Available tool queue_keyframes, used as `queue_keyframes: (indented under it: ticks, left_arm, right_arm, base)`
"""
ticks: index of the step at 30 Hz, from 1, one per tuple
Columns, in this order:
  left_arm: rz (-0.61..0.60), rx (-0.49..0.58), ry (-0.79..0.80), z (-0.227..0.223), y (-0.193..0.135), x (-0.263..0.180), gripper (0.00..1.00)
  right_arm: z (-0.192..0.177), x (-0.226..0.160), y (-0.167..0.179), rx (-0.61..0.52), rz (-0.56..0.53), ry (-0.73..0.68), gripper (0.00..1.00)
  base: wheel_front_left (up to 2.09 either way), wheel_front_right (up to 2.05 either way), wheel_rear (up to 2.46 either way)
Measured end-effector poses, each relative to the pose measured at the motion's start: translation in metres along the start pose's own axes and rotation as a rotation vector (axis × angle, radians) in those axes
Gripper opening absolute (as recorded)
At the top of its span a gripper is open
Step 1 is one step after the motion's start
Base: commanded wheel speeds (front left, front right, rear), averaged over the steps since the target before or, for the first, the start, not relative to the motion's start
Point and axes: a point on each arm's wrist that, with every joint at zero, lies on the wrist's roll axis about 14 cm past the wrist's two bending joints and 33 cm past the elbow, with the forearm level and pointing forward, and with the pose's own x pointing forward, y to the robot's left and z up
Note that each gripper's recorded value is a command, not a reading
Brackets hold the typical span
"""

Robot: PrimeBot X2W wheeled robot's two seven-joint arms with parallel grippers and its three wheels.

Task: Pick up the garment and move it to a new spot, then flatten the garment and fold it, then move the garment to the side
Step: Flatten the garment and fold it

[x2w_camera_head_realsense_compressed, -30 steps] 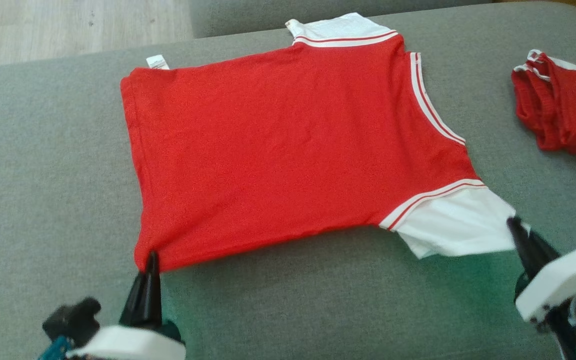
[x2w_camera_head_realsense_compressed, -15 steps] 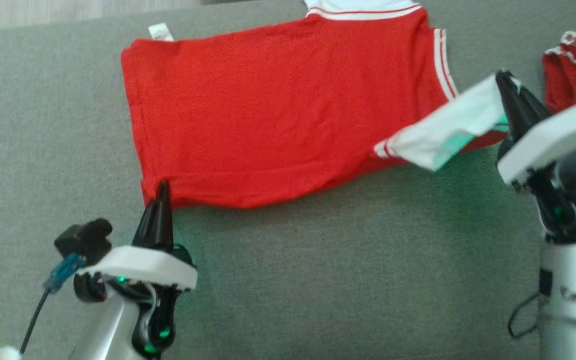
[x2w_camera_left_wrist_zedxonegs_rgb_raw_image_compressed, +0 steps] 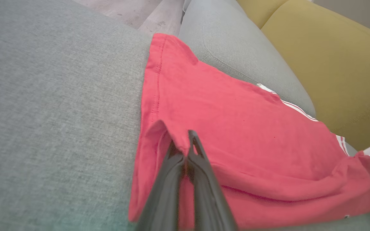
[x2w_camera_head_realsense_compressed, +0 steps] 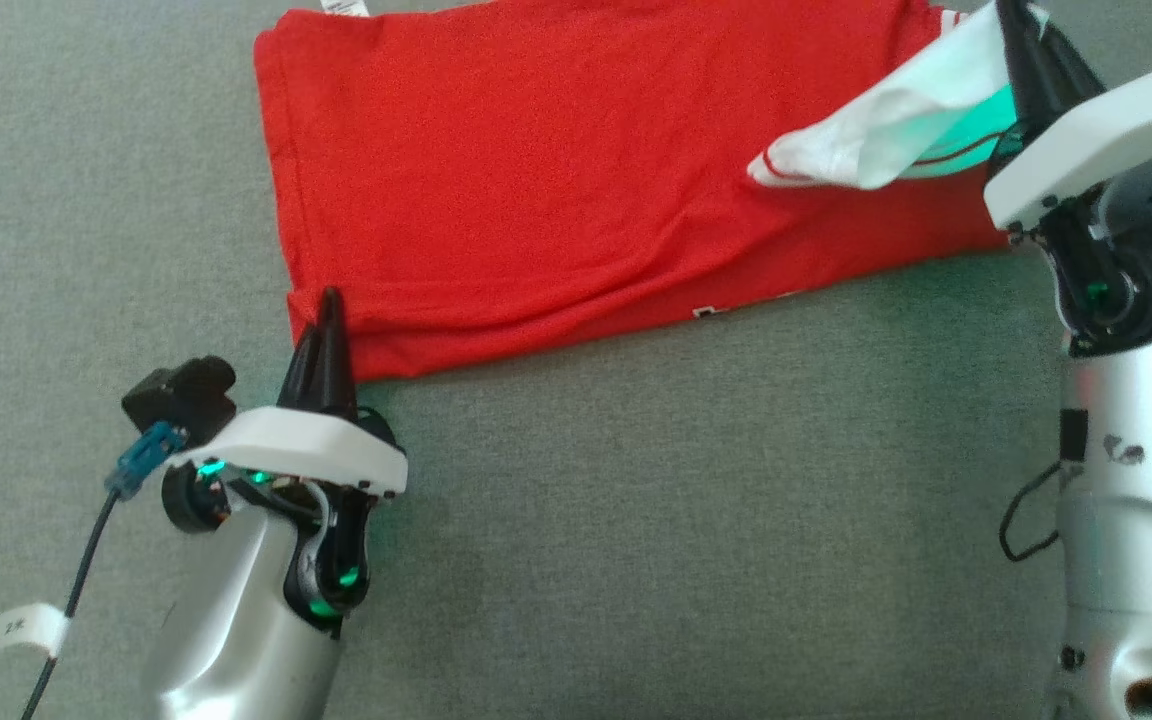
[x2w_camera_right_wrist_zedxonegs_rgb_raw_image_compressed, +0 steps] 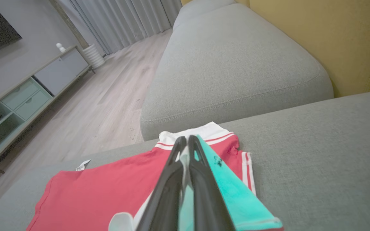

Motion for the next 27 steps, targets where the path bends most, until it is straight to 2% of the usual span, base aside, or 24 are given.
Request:
queue_keyframes:
  ticks: [1, 2, 8, 14, 19, 27]
  left_arm:
    - [0.003, -0.002, 0.001, 0.000, 0.001, 0.002, 0.50]
    - [0.006, -0.007, -0.004, 0.000, 0.001, 0.003, 1.00]
    - [0.034, -0.003, -0.034, 0.005, 0.008, 0.001, 1.00]
    - [0.064, 0.099, -0.059, 0.007, 0.018, -0.015, 1.00]
    - [0.067, 0.211, -0.010, -0.012, 0.025, -0.031, 1.00]
    - [0.047, 0.316, 0.019, -0.023, 0.024, -0.024, 1.00]
  right_arm:
    - [0.001, 0.003, 0.001, 0.005, 0.003, -0.013, 1.00]
    - [0.001, 0.006, 0.002, 0.013, 0.008, -0.025, 1.00]
    - [0.022, 0.012, 0.015, 0.035, 0.046, -0.155, 1.00]
    - [0.036, -0.001, 0.016, 0.028, 0.048, -0.206, 1.00]
    - [0.016, -0.022, 0.000, 0.023, 0.006, -0.177, 1.00]
    - [-0.014, -0.047, -0.033, 0.023, -0.089, -0.125, 1.00]
  base:
    - [0.00, 0.00, 0.00]
    - [0.00, 0.00, 0.00]
    - [0.00, 0.00, 0.00]
    - [0.00, 0.00, 0.00]
    - [0.00, 0.00, 0.00]
    - [0.00, 0.00, 0.00]
